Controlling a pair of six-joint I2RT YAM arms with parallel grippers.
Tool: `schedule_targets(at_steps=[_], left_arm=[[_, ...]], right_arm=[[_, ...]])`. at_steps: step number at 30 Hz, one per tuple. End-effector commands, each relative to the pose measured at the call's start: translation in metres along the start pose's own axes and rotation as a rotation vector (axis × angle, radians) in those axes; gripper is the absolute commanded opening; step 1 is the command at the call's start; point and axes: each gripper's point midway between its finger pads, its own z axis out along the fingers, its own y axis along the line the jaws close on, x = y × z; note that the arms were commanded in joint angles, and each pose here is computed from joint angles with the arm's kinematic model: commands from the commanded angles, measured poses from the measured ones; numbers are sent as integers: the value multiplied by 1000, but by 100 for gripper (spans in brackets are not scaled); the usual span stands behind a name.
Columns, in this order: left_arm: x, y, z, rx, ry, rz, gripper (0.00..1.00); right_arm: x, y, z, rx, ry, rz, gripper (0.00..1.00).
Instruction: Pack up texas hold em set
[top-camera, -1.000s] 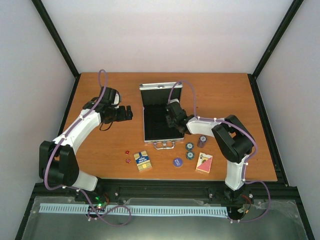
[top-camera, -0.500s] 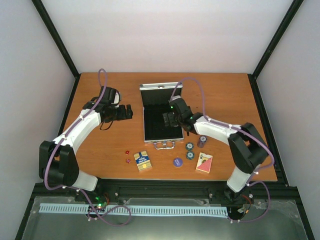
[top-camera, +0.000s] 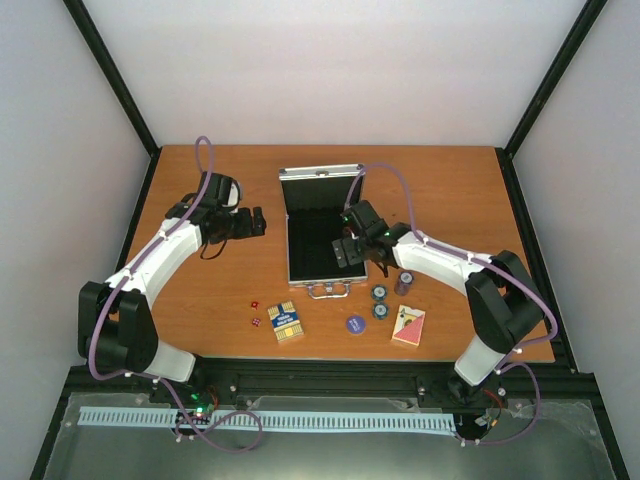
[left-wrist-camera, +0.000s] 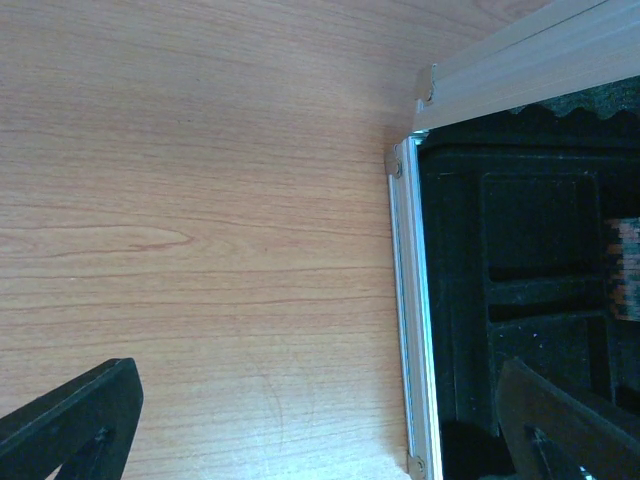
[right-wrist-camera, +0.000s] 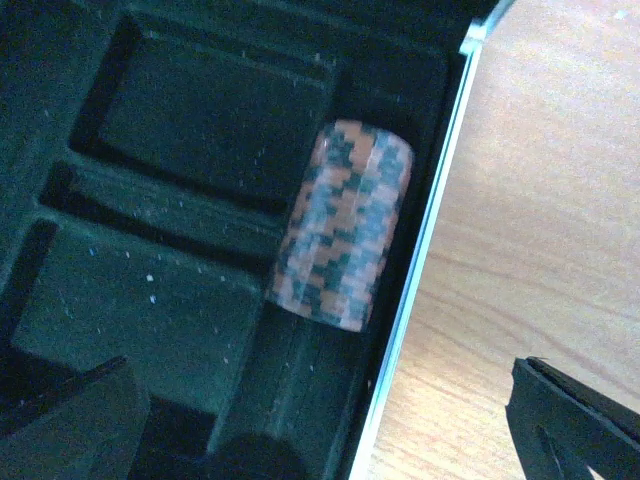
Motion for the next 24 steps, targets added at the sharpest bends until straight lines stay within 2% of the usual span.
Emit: schedule_targets(at_steps=[1,12,24], left_arm=[[-4,-2,-2,5,-22,-3,100],[-3,0,-3,-10,-20,13,100],[-1,4,2,-29,-8,28,100]], right_arm=[[30,-6,11,-19,101,15,100],[49,-16,44,1,185,45,100],[45,-27,61,58,168,67,100]])
